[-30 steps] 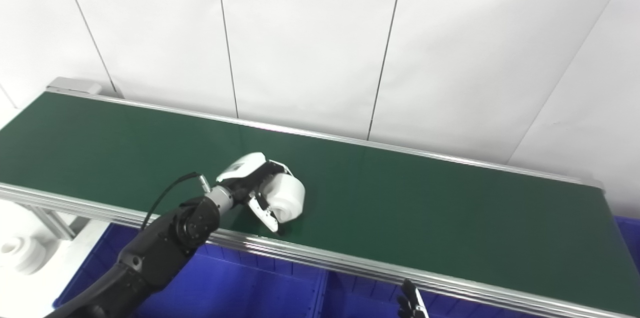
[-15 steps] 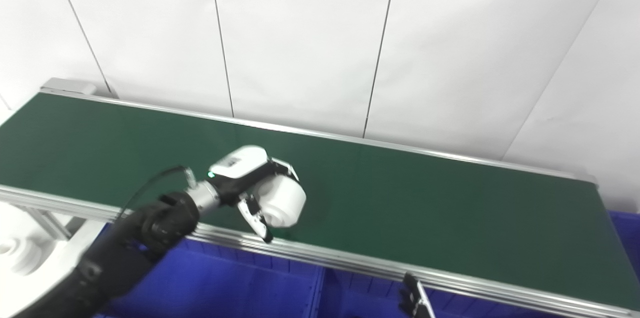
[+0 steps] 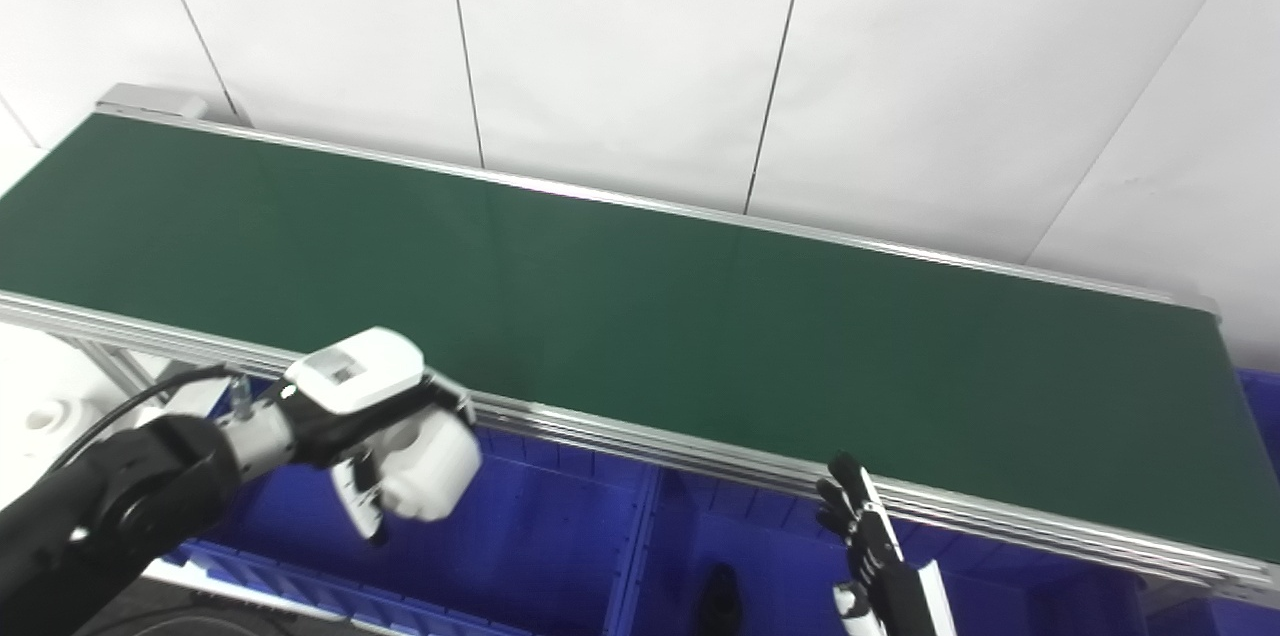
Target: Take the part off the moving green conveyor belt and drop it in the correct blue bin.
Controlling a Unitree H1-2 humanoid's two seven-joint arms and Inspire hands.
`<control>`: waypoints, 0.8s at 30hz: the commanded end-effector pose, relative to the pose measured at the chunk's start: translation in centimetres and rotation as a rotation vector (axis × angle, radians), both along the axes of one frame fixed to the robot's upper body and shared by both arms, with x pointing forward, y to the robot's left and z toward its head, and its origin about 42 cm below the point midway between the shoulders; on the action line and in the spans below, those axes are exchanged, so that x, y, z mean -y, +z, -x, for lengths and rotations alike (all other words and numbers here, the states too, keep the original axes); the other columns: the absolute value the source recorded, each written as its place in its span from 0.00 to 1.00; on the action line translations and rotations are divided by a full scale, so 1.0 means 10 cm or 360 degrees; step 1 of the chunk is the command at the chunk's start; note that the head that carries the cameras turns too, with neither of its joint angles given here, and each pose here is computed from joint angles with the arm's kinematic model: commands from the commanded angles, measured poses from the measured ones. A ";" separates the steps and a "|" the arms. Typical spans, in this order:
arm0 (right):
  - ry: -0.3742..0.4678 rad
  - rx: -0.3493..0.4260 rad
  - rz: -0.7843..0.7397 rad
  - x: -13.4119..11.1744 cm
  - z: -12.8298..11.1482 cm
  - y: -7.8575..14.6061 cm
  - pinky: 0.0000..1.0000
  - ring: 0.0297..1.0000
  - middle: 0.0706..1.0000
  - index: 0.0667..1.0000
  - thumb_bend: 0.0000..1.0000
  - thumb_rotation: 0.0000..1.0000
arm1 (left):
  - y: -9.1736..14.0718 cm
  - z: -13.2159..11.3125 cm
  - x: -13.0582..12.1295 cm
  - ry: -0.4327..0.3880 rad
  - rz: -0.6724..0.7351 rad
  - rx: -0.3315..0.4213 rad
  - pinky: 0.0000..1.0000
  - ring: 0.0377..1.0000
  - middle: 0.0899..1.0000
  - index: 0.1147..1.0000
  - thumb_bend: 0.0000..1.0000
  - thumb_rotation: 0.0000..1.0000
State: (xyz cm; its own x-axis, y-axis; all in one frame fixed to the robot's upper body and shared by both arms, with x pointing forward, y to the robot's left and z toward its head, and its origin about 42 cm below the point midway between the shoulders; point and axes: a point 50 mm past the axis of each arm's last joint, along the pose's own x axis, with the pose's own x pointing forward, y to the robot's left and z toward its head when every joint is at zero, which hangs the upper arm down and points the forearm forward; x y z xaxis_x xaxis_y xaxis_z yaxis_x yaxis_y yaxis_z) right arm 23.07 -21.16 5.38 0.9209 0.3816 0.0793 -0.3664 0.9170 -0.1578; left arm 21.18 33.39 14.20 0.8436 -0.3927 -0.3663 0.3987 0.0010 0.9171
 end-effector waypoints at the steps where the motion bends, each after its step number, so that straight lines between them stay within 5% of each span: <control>1: 0.0009 0.0068 -0.0031 -0.02 -0.06 0.13 0.87 0.92 0.95 0.96 0.83 0.93 | 0.14 -0.01 -0.17 -0.0001 -0.0070 0.0104 0.51 0.46 0.43 0.42 0.53 0.00; 5: 0.0007 0.0070 -0.0027 -0.03 -0.06 0.15 0.87 0.92 0.95 0.96 0.83 0.93 | 0.04 0.16 -0.47 0.0114 -0.0080 0.0075 0.42 0.40 0.42 0.42 0.53 0.00; 9: 0.0022 0.0077 -0.0037 -0.06 -0.07 0.16 0.87 0.91 0.95 0.96 0.81 0.93 | -0.05 0.26 -0.74 0.0256 -0.0056 0.0083 0.46 0.43 0.44 0.41 0.53 0.00; 15: 0.0027 0.0074 -0.0044 -0.06 -0.06 0.18 0.89 0.92 0.96 0.96 0.82 0.93 | -0.13 0.31 -0.93 0.0448 -0.0045 0.0225 0.46 0.45 0.46 0.40 0.52 0.00; 19: 0.0026 0.0078 -0.0036 -0.05 -0.05 0.18 0.88 0.92 0.96 0.97 0.81 0.93 | -0.12 0.32 -0.98 0.0493 -0.0049 0.0247 0.36 0.38 0.41 0.43 0.53 0.00; 22: 0.0027 0.0079 -0.0032 -0.06 -0.04 0.19 0.89 0.92 0.96 0.97 0.81 0.93 | -0.11 0.33 -1.01 0.0509 -0.0061 0.0205 0.35 0.37 0.40 0.44 0.53 0.00; 24: 0.0030 0.0081 -0.0027 -0.06 -0.04 0.18 0.89 0.92 0.96 0.97 0.81 0.93 | -0.10 0.33 -1.02 0.0541 -0.0122 0.0107 0.44 0.48 0.51 0.43 0.52 0.06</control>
State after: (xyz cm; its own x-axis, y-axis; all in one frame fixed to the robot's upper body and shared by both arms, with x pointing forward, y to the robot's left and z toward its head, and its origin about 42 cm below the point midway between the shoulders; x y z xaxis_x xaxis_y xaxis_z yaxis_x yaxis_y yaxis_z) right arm 23.05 -20.81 6.03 0.9153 0.3923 0.0914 -0.3756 0.9132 -0.1581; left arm 17.39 42.72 11.70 0.9443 -0.0844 -0.3182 0.3255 0.0952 0.9407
